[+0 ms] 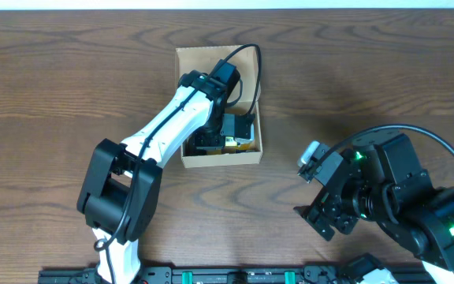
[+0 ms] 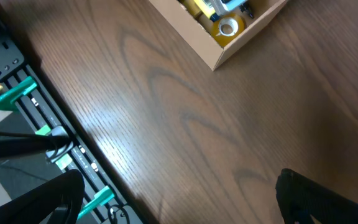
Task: Pack container
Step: 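Carry the highlighter into the box and release it, then withdraw the left gripper from the box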
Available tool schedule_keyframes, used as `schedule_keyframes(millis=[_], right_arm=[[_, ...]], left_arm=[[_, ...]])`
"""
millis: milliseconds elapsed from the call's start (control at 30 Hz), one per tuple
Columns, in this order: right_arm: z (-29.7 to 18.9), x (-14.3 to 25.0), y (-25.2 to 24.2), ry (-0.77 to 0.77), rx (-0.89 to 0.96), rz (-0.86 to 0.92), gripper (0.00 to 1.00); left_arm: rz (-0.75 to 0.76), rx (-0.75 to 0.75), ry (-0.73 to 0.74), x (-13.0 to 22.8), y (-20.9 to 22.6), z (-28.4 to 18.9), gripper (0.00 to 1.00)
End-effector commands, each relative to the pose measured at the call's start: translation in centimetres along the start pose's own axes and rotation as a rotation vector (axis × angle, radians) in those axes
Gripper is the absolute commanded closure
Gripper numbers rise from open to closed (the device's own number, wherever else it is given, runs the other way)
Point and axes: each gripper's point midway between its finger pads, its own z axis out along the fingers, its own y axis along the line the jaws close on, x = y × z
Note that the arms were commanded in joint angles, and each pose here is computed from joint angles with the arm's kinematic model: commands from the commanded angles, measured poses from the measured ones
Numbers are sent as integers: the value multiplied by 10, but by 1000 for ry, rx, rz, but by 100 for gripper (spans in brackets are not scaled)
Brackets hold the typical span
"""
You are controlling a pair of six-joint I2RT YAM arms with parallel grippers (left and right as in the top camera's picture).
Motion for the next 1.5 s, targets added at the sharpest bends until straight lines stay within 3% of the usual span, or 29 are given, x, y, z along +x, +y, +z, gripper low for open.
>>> schedule_keyframes(millis=[0, 133, 200, 467, 567, 800, 1100, 1333, 1467], right_arm=[[1, 0, -2, 4, 1, 20, 1], [1, 0, -2, 4, 1, 20, 1], [1, 0, -2, 4, 0, 20, 1], [1, 0, -2, 6, 0, 20, 1], [1, 0, -2, 5, 0, 20, 1], [1, 0, -2, 6, 0, 20, 1], [1, 0, -2, 5, 0, 20, 1], [1, 0, -2, 6, 0, 20, 1], [1, 0, -2, 6, 0, 20, 1]], left_arm=[[23, -6, 22, 2, 1, 0, 84], [21, 1, 26, 3, -1, 0, 64], [18, 5, 28, 3, -2, 0, 60], [-10, 13, 33, 4, -4, -1, 58], [-63, -11, 20, 1, 2, -8, 60], [-209, -179, -96, -23, 34, -75, 93], [-352, -407, -262, -31, 42, -182, 94], [-708, -679, -228, 30, 47, -248, 94], [-879, -673, -265, 57, 48, -255, 94]])
